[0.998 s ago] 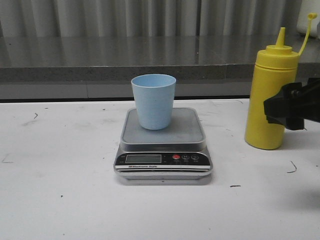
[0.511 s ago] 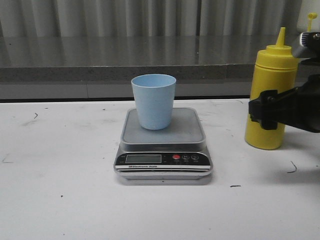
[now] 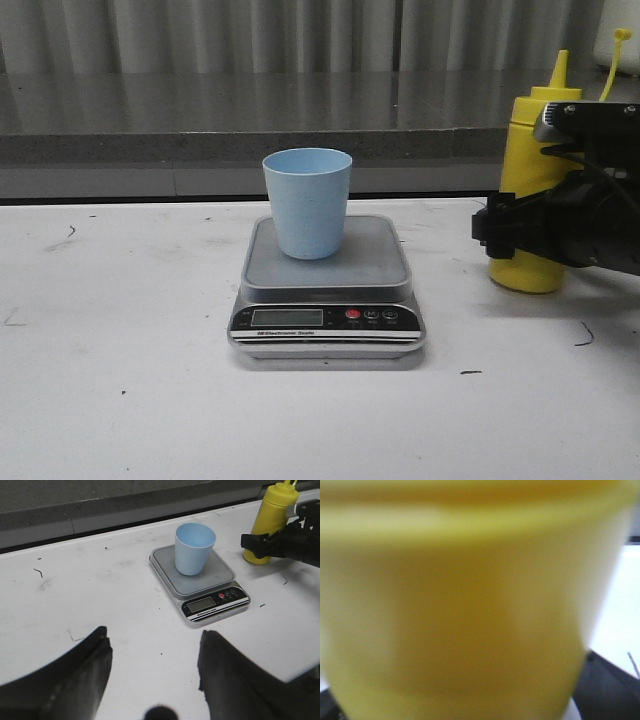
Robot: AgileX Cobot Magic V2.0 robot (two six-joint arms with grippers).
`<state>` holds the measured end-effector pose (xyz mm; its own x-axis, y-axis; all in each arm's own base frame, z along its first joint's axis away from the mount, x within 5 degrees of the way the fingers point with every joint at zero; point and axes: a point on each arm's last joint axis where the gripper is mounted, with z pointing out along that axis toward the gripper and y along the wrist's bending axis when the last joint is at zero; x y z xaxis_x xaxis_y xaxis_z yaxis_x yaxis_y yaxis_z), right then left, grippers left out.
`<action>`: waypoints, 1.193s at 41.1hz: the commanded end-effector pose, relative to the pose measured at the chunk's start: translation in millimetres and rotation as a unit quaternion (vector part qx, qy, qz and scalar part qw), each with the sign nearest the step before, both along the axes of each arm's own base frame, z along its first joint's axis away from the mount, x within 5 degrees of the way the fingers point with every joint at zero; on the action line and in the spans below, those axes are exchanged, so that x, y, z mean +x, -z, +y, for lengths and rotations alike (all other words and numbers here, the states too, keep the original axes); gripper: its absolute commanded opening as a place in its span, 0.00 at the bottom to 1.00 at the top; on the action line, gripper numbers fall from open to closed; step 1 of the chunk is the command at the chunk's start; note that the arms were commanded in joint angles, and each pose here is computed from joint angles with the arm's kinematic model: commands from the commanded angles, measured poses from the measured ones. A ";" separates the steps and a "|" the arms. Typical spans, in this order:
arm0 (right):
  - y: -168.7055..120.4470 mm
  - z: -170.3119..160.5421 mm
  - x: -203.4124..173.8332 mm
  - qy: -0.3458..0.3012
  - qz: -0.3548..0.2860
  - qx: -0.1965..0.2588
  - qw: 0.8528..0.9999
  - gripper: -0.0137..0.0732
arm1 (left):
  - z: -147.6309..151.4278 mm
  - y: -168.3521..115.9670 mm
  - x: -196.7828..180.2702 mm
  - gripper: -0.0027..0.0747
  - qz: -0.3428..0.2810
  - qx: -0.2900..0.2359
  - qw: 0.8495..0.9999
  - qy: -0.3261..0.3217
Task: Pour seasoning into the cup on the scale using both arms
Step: 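Reach the right gripper to the yellow squeeze bottle and grasp it, then lift the yellow bottle with the right gripper toward the cup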
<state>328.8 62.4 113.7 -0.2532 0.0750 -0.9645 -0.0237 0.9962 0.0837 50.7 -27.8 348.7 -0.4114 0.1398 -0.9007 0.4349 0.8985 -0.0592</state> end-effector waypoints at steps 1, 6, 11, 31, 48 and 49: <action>-26.8 -1.1 7.3 0.005 -0.075 0.009 0.997 0.78 | -0.8 -12.7 1.8 0.54 -0.034 -0.027 0.999 -0.004; -29.3 -0.5 6.9 0.001 -0.078 0.008 0.997 0.59 | -0.8 -12.7 1.8 0.54 -0.034 -0.027 0.999 -0.004; -45.5 0.7 3.8 -0.010 -0.076 0.012 0.997 0.55 | -0.8 -12.7 1.8 0.54 -0.034 -0.027 0.999 -0.004; -160.4 10.3 -27.5 -0.146 -0.039 -0.188 0.971 0.55 | -0.8 -12.7 1.8 0.54 -0.034 -0.027 0.999 -0.004; -211.1 37.4 -13.3 -0.245 0.116 -0.518 0.812 0.55 | -0.8 -12.7 1.8 0.54 -0.034 -0.027 0.999 -0.004; -211.7 40.1 -11.9 -0.246 0.116 -0.530 0.803 0.55 | -0.8 -12.7 1.8 0.54 -0.034 -0.027 0.999 -0.004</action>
<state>313.6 95.8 293.8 -0.2816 -0.8626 -0.4203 -0.5930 0.5008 -0.6305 50.7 -27.8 348.7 -0.4114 0.1398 -0.9007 0.4349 0.8985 -0.0592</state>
